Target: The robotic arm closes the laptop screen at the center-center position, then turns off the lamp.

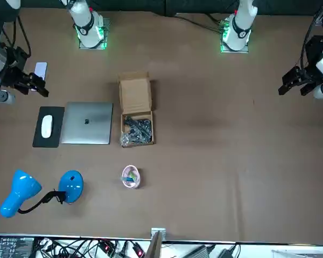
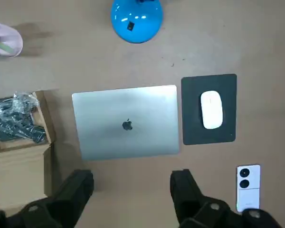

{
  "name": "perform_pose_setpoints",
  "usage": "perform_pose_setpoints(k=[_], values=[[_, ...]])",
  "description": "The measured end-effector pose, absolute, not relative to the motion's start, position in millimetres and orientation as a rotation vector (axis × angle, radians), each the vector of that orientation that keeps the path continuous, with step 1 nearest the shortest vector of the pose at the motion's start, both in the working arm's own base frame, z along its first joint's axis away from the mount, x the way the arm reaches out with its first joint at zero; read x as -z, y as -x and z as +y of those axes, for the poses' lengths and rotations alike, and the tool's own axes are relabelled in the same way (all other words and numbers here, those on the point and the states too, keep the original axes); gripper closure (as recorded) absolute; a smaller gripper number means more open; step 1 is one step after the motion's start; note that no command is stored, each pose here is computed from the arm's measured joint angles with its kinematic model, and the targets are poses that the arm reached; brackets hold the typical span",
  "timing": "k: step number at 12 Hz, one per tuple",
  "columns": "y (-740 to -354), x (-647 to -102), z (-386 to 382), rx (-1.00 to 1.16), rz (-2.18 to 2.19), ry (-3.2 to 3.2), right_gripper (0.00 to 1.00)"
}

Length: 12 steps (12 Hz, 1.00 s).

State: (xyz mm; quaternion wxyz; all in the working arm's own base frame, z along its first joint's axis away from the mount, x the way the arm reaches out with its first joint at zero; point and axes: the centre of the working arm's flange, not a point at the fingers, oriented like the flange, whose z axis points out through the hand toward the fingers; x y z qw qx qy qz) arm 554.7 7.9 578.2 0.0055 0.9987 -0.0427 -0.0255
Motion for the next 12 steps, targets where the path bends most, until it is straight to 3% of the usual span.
perform_pose_setpoints(k=[12], values=[[-551.5, -572.4, 11.1, 0.052, -0.127, -3.133, 0.00]])
